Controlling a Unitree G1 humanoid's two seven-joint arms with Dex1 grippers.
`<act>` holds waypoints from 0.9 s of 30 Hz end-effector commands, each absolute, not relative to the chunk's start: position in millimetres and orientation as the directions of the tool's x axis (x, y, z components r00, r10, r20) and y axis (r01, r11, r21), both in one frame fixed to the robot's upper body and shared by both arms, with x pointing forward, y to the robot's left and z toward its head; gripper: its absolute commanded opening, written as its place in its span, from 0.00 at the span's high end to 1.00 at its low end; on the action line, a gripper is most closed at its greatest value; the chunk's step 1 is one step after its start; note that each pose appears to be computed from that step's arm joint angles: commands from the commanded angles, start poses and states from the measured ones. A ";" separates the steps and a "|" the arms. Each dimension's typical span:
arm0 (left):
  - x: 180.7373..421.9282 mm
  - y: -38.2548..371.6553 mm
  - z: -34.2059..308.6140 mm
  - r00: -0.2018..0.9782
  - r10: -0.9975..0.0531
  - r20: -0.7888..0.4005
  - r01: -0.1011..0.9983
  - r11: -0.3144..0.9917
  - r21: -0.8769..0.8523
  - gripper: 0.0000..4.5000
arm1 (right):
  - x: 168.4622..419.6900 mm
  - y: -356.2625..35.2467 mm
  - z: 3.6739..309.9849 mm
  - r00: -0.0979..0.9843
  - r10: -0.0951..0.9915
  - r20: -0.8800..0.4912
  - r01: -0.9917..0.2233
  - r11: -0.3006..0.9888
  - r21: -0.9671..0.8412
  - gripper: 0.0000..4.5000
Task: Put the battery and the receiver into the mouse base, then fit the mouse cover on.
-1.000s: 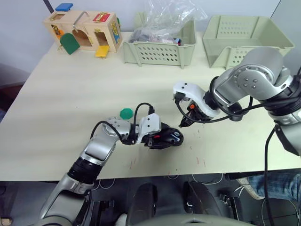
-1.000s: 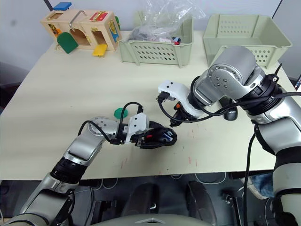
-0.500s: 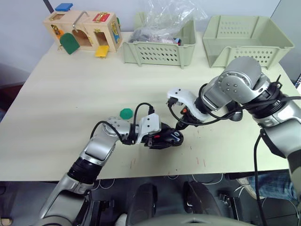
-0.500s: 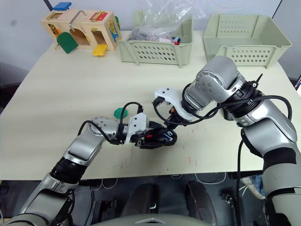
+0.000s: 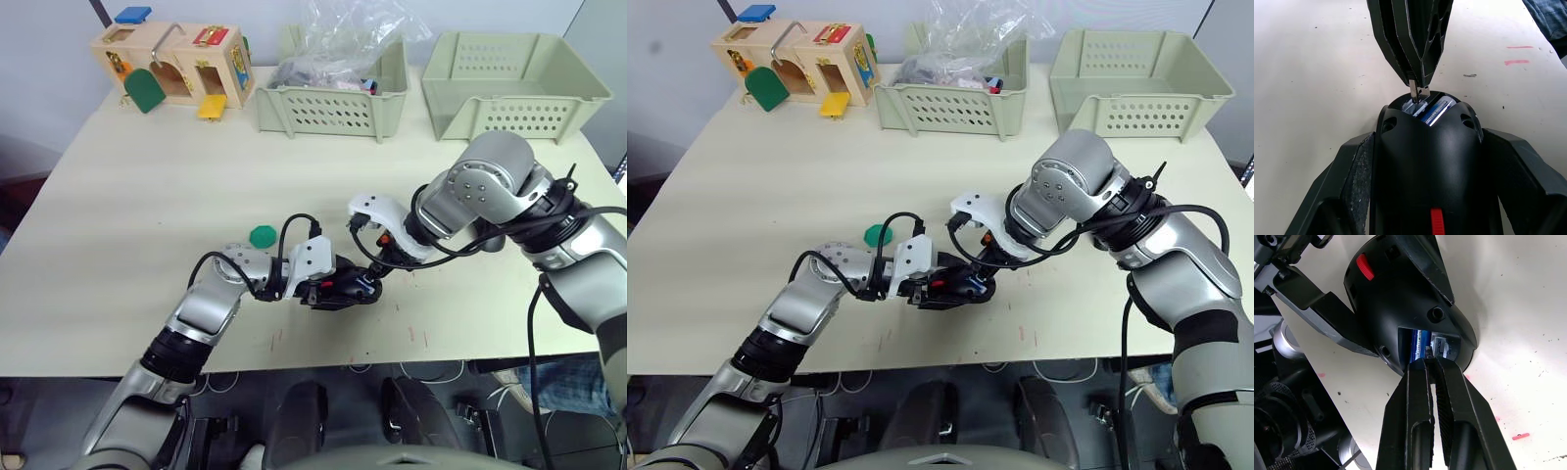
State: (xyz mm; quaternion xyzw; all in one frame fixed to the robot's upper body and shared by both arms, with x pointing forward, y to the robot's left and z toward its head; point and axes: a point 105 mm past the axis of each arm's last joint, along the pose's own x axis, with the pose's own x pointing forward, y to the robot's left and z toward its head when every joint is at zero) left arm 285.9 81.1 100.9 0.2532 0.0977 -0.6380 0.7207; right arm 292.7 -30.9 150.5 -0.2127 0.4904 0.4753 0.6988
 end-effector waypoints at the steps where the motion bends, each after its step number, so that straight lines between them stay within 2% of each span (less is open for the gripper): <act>1: 280.3 79.0 103.2 0.151 -0.874 -0.462 0.966 0.032 0.255 0.35 | 292.7 -29.4 153.2 0.077 0.460 -0.885 -0.879 0.450 0.157 1.00; 27: 280.3 81.9 100.6 0.160 -0.870 -0.466 0.967 0.042 0.252 0.35 | 296.5 -29.3 142.1 0.076 0.442 -0.894 -0.877 0.456 0.151 1.00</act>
